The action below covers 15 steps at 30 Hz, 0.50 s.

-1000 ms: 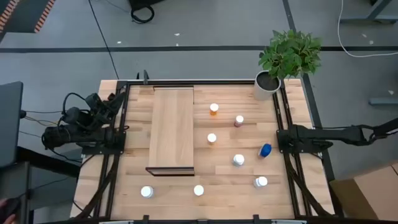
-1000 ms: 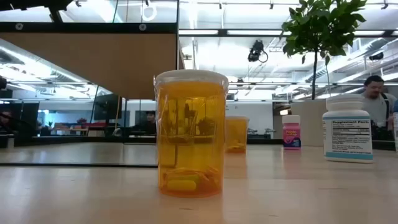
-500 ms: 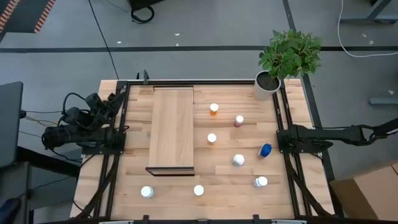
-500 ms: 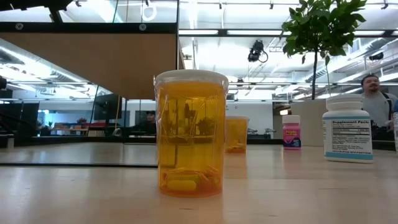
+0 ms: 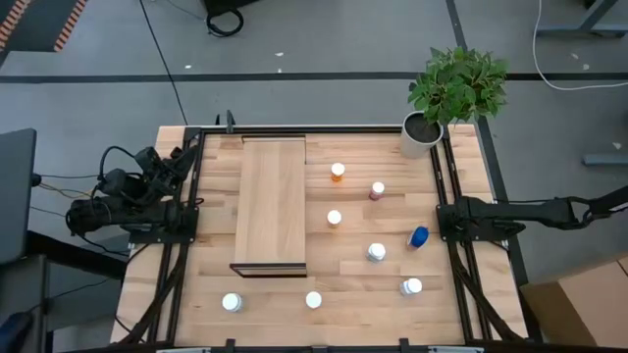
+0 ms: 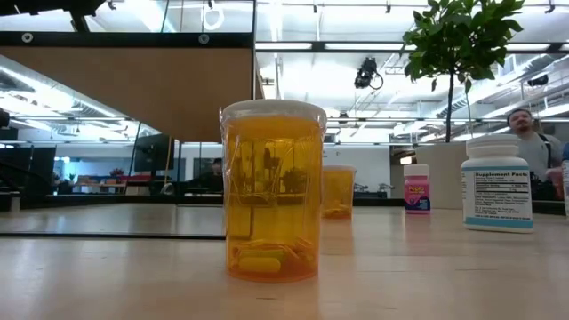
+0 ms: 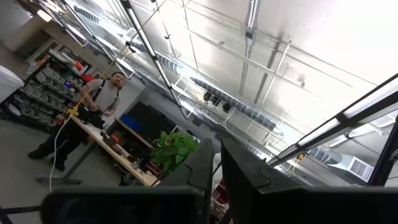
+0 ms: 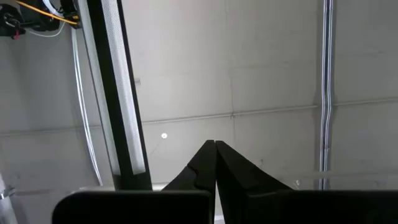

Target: Pick and place medicine bottles onto shelf by color

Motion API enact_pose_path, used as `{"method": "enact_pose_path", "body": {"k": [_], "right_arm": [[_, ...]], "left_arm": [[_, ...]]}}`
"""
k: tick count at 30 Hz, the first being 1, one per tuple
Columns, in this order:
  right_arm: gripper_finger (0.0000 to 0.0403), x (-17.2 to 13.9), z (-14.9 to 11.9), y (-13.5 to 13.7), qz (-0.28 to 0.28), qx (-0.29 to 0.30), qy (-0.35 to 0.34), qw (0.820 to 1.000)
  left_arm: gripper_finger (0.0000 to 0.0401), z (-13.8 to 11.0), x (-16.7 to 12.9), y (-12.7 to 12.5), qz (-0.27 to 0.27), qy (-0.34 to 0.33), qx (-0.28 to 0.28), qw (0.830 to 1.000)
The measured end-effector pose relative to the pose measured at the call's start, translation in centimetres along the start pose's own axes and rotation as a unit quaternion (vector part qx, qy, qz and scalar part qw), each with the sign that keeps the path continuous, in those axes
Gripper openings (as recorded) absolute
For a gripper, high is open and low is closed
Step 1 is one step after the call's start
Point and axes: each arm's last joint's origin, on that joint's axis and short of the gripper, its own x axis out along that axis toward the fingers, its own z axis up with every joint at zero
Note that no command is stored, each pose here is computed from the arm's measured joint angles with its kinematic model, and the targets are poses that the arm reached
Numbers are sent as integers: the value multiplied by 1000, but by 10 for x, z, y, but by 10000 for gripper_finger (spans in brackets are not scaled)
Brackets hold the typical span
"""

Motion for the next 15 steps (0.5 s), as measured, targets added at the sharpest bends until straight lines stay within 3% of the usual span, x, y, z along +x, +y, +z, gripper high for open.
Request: {"method": "enact_pose_path", "body": {"k": [12,15], "right_arm": [[11,0,-2,-1,-3,-5,8,1000],[11,-5,-22,-12,-62,4,121,991]], "left_arm": [[31,3,0,-1,-6,-12,-7,1000],[36,3,0,-2,-8,-16,-9,1000]]}}
